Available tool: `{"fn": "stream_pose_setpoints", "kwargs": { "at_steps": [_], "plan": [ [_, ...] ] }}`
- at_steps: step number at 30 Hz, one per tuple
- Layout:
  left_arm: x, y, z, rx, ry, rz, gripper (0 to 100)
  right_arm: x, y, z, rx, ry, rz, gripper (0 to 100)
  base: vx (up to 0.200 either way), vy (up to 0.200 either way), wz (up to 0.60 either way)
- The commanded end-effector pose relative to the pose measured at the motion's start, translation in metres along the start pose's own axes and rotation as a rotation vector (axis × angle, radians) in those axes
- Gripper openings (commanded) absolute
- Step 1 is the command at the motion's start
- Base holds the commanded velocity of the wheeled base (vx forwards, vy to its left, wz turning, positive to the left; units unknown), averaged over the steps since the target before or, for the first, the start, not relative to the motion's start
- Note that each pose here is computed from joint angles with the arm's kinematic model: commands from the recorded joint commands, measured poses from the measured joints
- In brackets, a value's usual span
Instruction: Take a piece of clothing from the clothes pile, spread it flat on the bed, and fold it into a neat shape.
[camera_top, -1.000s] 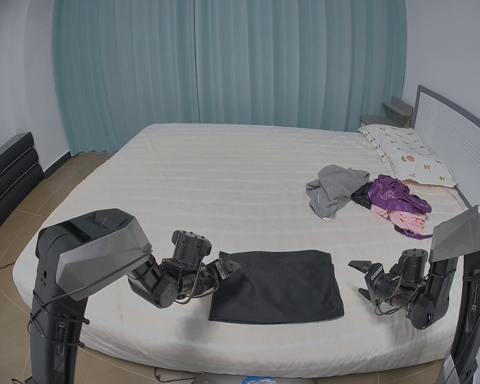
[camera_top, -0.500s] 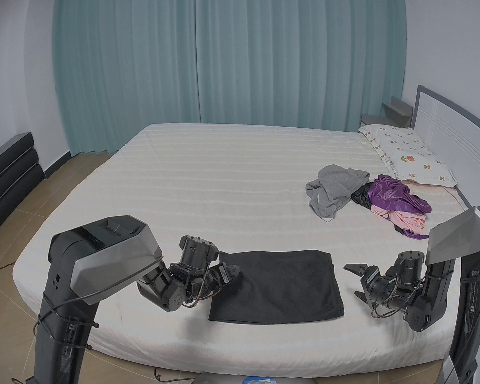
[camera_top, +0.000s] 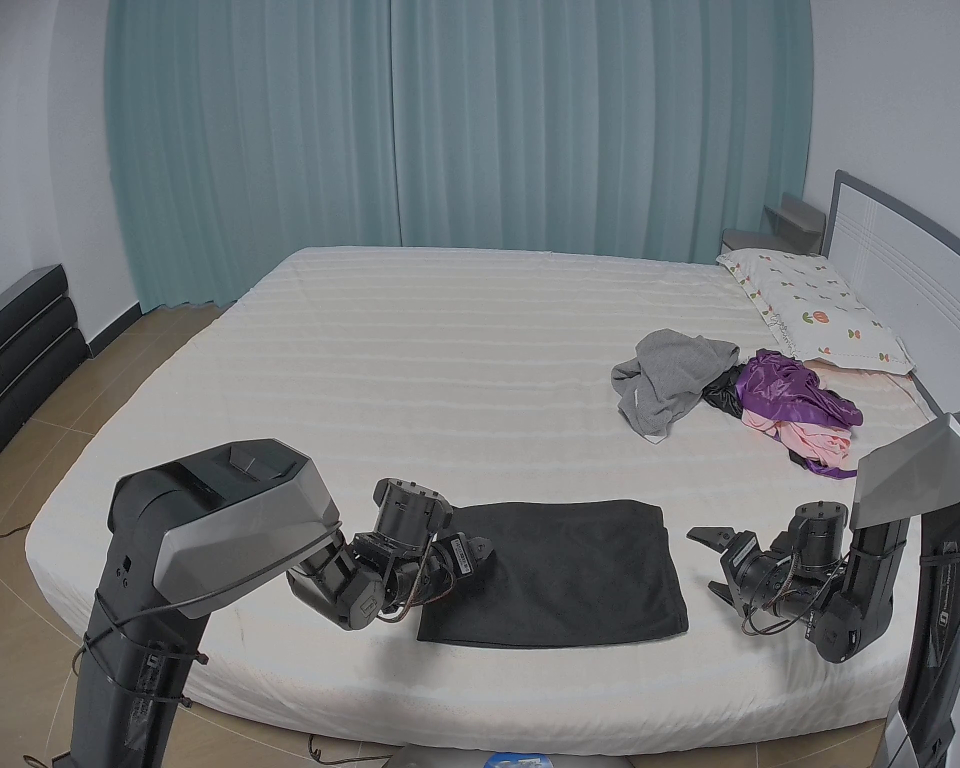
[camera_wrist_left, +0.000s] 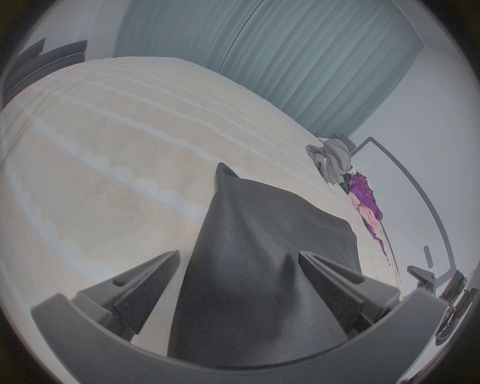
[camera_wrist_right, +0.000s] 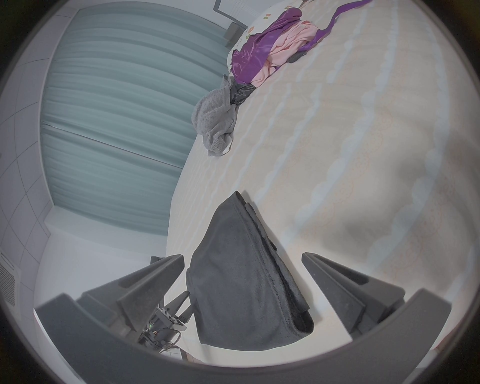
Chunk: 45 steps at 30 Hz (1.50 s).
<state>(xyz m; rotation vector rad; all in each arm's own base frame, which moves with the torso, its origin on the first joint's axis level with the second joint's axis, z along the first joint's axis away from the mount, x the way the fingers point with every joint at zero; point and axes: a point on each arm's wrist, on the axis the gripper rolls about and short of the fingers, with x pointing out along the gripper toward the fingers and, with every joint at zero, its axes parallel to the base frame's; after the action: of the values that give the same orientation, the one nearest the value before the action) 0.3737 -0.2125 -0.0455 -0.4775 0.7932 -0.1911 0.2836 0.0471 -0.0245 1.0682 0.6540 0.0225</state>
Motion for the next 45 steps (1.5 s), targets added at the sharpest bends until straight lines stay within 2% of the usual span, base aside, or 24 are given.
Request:
{"fn": "stream_pose_setpoints", "kwargs": {
  "at_steps": [1, 2, 14, 31, 37, 41, 45],
  "plan": [
    [0.002, -0.001, 0.000, 0.001, 0.000, -0.001, 100, 0.001, 0.000, 0.000, 0.000, 0.002, 0.000, 100, 0.000, 0.000, 0.00],
    [0.002, 0.000, 0.000, 0.000, -0.001, 0.000, 0, 0.001, 0.000, 0.000, 0.000, 0.002, 0.000, 100, 0.000, 0.000, 0.00],
    [-0.001, 0.000, 0.001, -0.068, -0.009, 0.011, 0, 0.000, -0.001, -0.001, -0.001, 0.003, -0.004, 100, 0.000, 0.000, 0.00],
    [-0.013, 0.003, 0.001, -0.094, -0.027, 0.058, 0, 0.000, -0.001, -0.001, -0.001, 0.006, -0.004, 100, 0.000, 0.000, 0.00],
    [-0.013, 0.014, -0.003, -0.109, -0.064, 0.143, 0, 0.000, -0.001, -0.001, -0.001, 0.006, -0.004, 100, 0.000, 0.000, 0.00],
    [-0.015, 0.017, 0.004, -0.169, -0.084, 0.146, 0, 0.000, -0.001, -0.001, -0.001, 0.006, -0.004, 100, 0.000, 0.000, 0.00],
    [-0.019, 0.017, 0.003, -0.168, -0.079, 0.151, 0, 0.000, -0.001, -0.001, -0.001, 0.006, -0.004, 100, 0.000, 0.000, 0.00]
  ]
}}
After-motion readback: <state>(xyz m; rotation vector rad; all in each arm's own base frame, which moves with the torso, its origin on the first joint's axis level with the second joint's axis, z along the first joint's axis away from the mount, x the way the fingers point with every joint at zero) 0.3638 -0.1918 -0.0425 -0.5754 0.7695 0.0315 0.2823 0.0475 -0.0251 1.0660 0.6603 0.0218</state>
